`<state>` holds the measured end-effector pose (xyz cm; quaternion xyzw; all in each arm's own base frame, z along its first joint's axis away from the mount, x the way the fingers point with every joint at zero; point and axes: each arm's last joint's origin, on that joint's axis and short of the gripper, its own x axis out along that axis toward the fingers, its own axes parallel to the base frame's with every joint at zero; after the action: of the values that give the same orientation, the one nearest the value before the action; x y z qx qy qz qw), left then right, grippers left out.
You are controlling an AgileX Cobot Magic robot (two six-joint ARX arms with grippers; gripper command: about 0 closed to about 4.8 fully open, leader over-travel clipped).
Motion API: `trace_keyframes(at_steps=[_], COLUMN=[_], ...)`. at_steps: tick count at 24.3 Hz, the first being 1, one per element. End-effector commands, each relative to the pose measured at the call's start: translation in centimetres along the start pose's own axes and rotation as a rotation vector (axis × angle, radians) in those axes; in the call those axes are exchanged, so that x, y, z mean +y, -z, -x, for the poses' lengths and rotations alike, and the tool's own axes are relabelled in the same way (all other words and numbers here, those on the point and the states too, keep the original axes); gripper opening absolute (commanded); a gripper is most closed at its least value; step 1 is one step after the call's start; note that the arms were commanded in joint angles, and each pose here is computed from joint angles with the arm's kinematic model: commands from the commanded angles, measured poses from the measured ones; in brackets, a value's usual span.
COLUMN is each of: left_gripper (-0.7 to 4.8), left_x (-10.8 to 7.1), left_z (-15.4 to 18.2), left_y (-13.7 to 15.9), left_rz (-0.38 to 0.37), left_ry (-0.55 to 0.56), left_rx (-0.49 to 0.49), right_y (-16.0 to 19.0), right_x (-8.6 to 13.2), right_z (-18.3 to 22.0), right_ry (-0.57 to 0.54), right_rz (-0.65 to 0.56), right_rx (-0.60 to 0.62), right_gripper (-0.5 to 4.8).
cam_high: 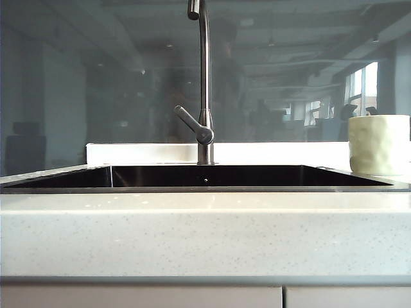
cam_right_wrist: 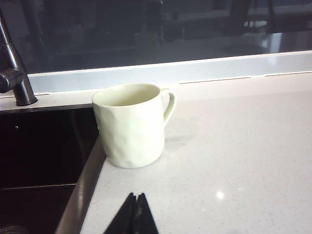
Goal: Pick up the mug next to the sink, go to the faucet to get some water, pour the water into the sink, and finally put the mug back to its place.
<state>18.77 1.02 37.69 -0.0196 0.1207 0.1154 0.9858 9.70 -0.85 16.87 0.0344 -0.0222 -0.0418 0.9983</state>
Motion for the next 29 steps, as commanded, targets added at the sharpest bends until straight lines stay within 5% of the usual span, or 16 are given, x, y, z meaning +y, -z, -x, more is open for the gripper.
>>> trace_keyframes(at_steps=[1, 6, 7, 9, 10, 15, 22, 29], left_gripper=[3.40, 3.35, 2.77, 0.19, -0.10, -0.05, -0.05, -0.05], left_x=[0.4, 1.2, 1.4, 1.7, 1.8, 2.3, 2.3, 1.8], left_z=[2.1, 6.0, 6.8, 8.0, 8.4, 9.9, 7.1, 4.6], left_y=[1.9, 2.5, 2.4, 2.5, 2.6, 5.3, 14.6, 20.2], left_rz=[0.003, 0.018, 0.009, 0.011, 0.016, 0.018, 0.053, 0.040], left_ry=[0.051, 0.056, 0.058, 0.057, 0.056, 0.056, 0.082, 0.174], left_rx=[-0.039, -0.155, -0.185, -0.204, -0.209, -0.211, -0.325, -0.375], right_y=[-0.1, -0.1, -0.1, -0.1, -0.1, -0.1, -0.1, -0.1], right_x=[0.0, 0.0, 0.0, 0.0, 0.0, 0.0, 0.0, 0.0], right_z=[0.0, 0.0, 0.0, 0.0, 0.0, 0.0, 0.0, 0.0], right_ry=[0.001, 0.001, 0.001, 0.001, 0.001, 0.001, 0.001, 0.001], right_rz=[-0.003, -0.003, -0.003, -0.003, -0.003, -0.003, -0.003, -0.003], right_rx=[-0.017, -0.017, -0.017, -0.017, -0.017, -0.017, -0.017, -0.018], right_gripper=[-0.09, -0.09, -0.09, -0.09, -0.09, -0.09, -0.09, -0.09])
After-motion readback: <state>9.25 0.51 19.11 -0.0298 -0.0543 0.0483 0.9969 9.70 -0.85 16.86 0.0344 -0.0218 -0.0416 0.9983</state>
